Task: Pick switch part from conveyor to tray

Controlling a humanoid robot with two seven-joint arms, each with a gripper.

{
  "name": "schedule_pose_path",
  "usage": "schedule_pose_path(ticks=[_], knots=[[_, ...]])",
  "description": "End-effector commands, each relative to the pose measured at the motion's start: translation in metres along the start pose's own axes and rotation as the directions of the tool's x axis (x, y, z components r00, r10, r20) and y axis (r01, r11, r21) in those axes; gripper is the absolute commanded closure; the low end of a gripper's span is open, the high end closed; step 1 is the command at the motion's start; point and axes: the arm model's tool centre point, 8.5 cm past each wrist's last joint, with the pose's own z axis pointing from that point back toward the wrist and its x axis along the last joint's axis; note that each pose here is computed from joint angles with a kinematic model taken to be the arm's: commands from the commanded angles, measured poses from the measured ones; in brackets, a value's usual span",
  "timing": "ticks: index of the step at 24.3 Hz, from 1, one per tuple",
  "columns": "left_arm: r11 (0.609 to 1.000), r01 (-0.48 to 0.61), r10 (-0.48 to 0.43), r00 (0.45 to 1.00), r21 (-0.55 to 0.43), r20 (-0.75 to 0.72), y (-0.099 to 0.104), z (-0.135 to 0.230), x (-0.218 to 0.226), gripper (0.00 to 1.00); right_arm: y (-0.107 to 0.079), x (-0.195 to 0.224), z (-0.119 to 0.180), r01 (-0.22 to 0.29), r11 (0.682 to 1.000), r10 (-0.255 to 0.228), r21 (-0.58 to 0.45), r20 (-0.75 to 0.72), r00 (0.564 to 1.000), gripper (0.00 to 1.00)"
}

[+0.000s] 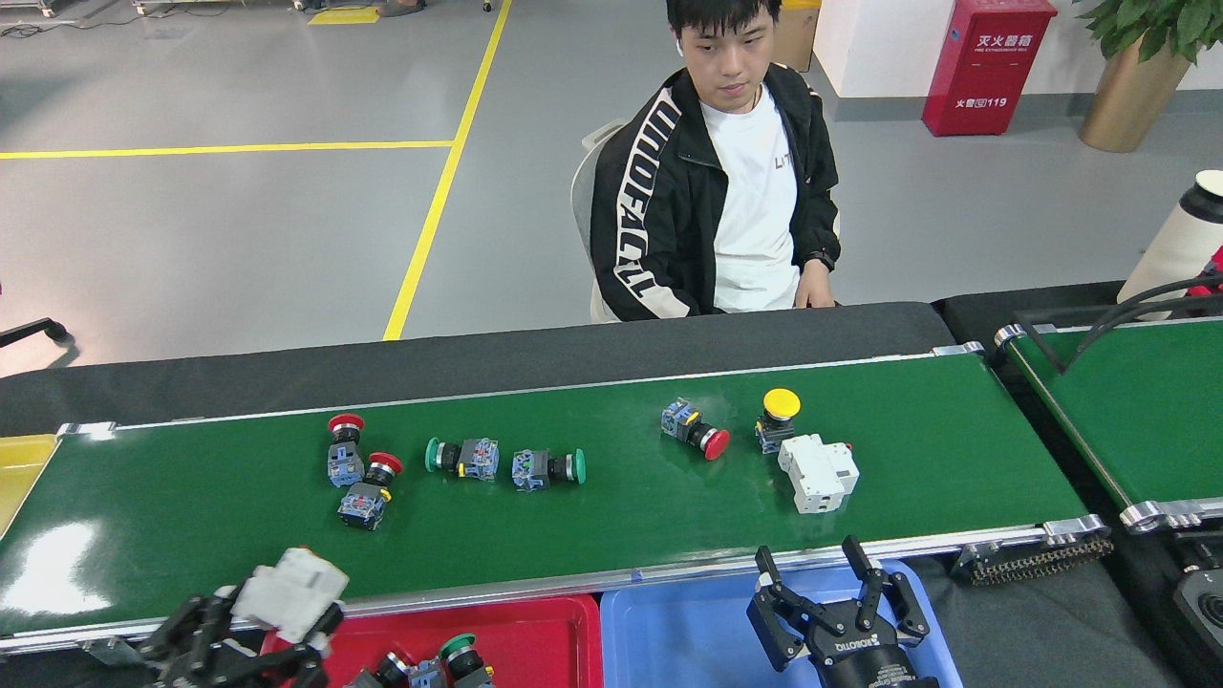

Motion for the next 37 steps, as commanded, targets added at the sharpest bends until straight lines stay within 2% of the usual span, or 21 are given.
schedule_pose_path(ticks=[1,3,5,7,9,11,13,16,17,18,19,21,23,24,28,30,32,35,37], knots=[[0.998,0.071,-0.07,0.992,0.0,0.109,0.013,-0.026,0.02,0.88,-0.01,0.02,-0.026,0.007,1.0,-0.006,-0.026,0.037,0.999,0.05],[0.989,0.147,-0.138,0.965,-0.024,0.223,0.013,-0.059,0.053,0.87,0.0,0.04,-0.058,-0.016,1.0,0.015,0.026,0.055,0.998,0.05],[0.978,0.201,-0.172,0.927,-0.055,0.333,0.002,-0.09,0.098,0.87,0.008,0.053,-0.087,-0.046,0.997,0.043,0.062,0.053,0.998,0.04],[0.963,0.26,-0.214,0.894,-0.067,0.393,-0.005,-0.109,0.136,0.87,0.006,0.065,-0.116,-0.079,0.994,0.074,0.076,0.066,0.995,0.04],[0.964,0.262,-0.219,0.889,-0.055,0.401,-0.002,-0.116,0.148,0.87,0.004,0.074,-0.136,-0.085,0.992,0.079,0.091,0.066,0.995,0.04],[0.964,0.26,-0.217,0.889,-0.053,0.404,-0.001,-0.118,0.151,0.87,0.002,0.081,-0.148,-0.098,0.99,0.09,0.103,0.08,0.993,0.04],[0.962,0.266,-0.219,0.881,-0.057,0.419,-0.004,-0.118,0.155,0.85,0.011,0.089,-0.153,-0.133,0.982,0.119,0.135,0.108,0.987,0.05],[0.961,0.267,-0.214,0.88,-0.068,0.424,-0.007,-0.119,0.154,0.72,0.02,0.094,-0.157,-0.163,0.972,0.143,0.169,0.127,0.982,0.06],[0.961,0.266,-0.212,0.88,-0.071,0.425,-0.009,-0.119,0.154,0.71,0.023,0.095,-0.158,-0.168,0.969,0.145,0.18,0.137,0.98,0.12],[0.962,0.263,-0.209,0.881,-0.073,0.424,-0.009,-0.119,0.154,0.65,0.02,0.096,-0.163,-0.179,0.968,0.154,0.177,0.146,0.977,0.23],[0.963,0.259,-0.206,0.882,-0.072,0.423,-0.009,-0.12,0.155,0.54,0.014,0.098,-0.168,-0.185,0.969,0.159,0.165,0.16,0.974,0.32],[0.964,0.256,-0.205,0.883,-0.069,0.422,-0.008,-0.12,0.155,0.0,0.015,0.102,-0.171,-0.191,0.966,0.15,0.175,0.222,0.963,0.58],[0.964,0.256,-0.203,0.885,-0.073,0.418,-0.009,-0.12,0.153,0.0,0.012,0.104,-0.173,-0.171,0.973,0.123,0.153,0.28,0.952,0.87],[0.964,0.255,-0.202,0.887,-0.074,0.415,-0.009,-0.12,0.152,0.0,0.01,0.104,-0.173,-0.164,0.977,0.119,0.136,0.291,0.949,0.95],[0.962,0.258,-0.203,0.891,-0.087,0.406,-0.012,-0.117,0.145,0.0,0.007,0.102,-0.175,-0.168,0.977,0.122,0.131,0.303,0.945,0.95],[0.964,0.248,-0.199,0.912,-0.097,0.358,-0.012,-0.114,0.126,0.0,0.005,0.1,-0.176,-0.16,0.978,0.113,0.131,0.31,0.944,0.95],[0.971,0.215,-0.184,0.95,-0.1,0.253,-0.005,-0.107,0.088,0.0,-0.004,0.105,-0.177,-0.125,0.985,0.079,0.116,0.339,0.938,0.95],[0.99,0.116,-0.113,0.993,-0.083,0.039,0.0,-0.075,0.016,0.0,-0.046,0.079,-0.173,-0.103,0.994,0.087,0.022,0.377,0.922,0.95],[0.995,0.077,-0.082,0.994,-0.069,-0.076,0.001,-0.044,-0.022,0.0,-0.062,0.049,-0.154,-0.072,0.997,0.069,-0.006,0.401,0.913,0.95]])
